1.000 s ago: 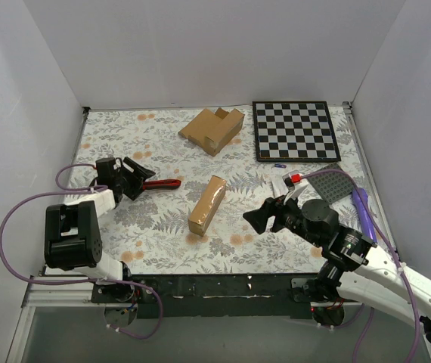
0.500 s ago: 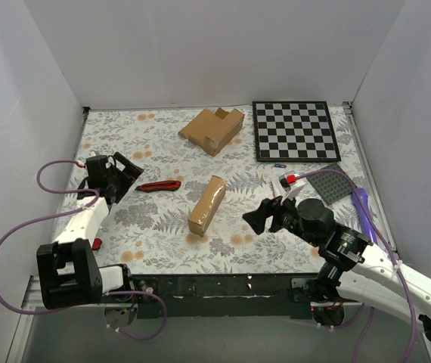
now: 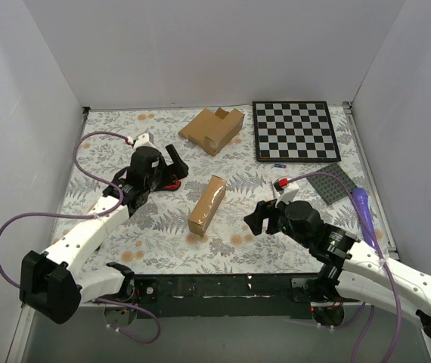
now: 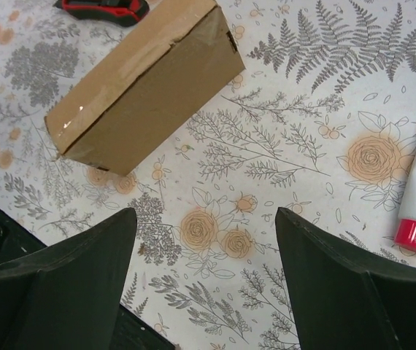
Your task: Unpack the express box
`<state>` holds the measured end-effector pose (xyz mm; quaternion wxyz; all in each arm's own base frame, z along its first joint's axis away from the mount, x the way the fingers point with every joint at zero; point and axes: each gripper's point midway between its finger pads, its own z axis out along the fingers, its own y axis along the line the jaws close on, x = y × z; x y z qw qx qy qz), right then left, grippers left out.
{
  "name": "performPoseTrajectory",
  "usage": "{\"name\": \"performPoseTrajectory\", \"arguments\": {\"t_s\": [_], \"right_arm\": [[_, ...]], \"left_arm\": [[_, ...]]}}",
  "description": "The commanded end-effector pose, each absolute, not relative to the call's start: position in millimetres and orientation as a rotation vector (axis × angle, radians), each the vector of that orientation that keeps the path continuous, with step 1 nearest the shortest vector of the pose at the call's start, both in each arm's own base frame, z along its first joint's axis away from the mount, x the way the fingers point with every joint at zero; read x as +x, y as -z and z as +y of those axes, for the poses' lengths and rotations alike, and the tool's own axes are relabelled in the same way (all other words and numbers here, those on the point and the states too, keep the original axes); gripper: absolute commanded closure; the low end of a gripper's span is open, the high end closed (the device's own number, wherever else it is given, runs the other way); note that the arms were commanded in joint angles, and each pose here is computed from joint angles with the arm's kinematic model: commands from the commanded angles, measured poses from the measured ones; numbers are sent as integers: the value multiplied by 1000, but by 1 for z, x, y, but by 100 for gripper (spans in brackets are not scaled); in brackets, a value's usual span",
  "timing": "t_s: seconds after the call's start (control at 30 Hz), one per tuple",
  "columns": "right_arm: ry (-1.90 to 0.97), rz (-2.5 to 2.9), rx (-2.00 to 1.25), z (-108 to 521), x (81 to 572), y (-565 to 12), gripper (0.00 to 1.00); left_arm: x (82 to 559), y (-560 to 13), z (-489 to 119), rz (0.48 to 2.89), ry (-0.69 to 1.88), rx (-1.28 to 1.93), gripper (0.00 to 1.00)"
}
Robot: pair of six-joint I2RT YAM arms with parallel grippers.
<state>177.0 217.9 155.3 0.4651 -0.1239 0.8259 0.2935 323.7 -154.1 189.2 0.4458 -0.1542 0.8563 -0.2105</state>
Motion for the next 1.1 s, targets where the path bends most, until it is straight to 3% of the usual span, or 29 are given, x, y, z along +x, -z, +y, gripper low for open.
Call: {"name": "performPoseTrajectory", "arguments": {"t_s": [0.0,0.2,0.7,1.07], "right_arm": [[-705,2023,-310,224,184,-159,16],[-726,2045,-309,228,181,-150,17],[-723,2035,-279,216,177,-147,17],[-738,2029,-285,217,176,-146,17]], "left_arm": [[314,-181,-164,2184,419,-300,2],[284,-157,-235,2279,288,85,2],[293,-133,-240,2319,102,270,2],[283,-143,-246,2295,207,321,24]]}}
